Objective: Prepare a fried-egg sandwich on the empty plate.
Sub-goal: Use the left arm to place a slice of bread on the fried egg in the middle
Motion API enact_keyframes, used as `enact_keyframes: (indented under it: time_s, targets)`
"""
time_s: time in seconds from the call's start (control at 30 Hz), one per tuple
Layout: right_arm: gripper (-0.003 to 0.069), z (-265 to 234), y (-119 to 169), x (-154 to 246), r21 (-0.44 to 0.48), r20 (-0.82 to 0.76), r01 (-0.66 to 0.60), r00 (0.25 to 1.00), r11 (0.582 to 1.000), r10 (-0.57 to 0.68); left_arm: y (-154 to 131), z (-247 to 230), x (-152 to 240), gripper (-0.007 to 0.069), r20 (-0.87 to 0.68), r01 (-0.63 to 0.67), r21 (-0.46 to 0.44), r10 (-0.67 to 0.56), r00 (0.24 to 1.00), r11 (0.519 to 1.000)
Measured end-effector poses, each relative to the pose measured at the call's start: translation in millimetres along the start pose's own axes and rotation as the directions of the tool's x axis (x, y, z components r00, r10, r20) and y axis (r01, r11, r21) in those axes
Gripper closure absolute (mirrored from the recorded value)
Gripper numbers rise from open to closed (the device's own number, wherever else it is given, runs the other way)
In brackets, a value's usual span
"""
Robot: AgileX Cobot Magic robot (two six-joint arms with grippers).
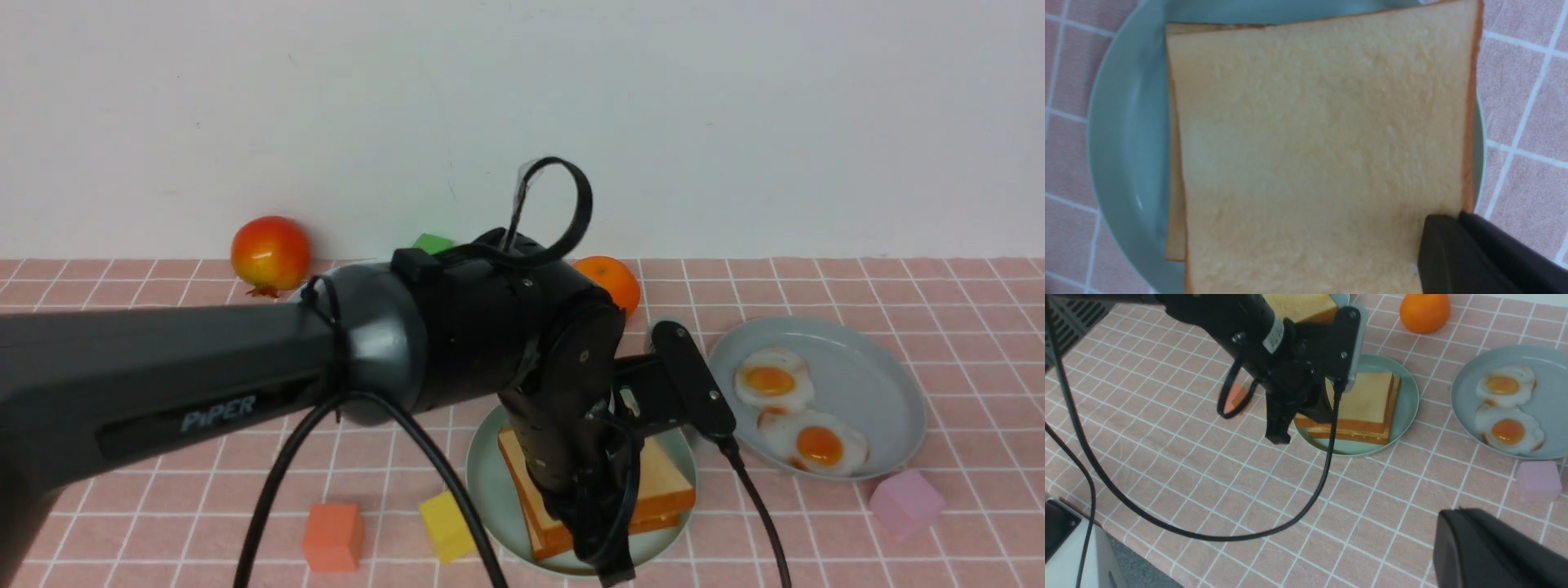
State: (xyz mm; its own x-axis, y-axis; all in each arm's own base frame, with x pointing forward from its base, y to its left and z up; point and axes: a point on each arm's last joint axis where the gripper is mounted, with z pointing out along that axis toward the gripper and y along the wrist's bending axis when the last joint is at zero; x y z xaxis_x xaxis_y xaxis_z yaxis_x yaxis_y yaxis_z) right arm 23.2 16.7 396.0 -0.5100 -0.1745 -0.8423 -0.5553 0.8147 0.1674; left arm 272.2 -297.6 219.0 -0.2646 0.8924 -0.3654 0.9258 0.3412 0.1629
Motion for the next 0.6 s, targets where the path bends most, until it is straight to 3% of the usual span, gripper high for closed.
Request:
enact_keyframes:
  time_s: [0.4,0.6]
  targets:
    - [0.0651,0.0,0.4,0.0,-0.004,0.0,-0.002,1.0,1.0,0.002,-1.7,10.6,1.6,0.061,-0.024,-0.012,0.012,0.013,1.0,1.0]
    - [0.0651,0.0,1.1,0.2,-0.012,-0.002,-0.005,1.0,1.0,0.005,-1.4,10.7,1.8,0.0556,-0.026,-0.017,0.009,0.017,1.0,1.0]
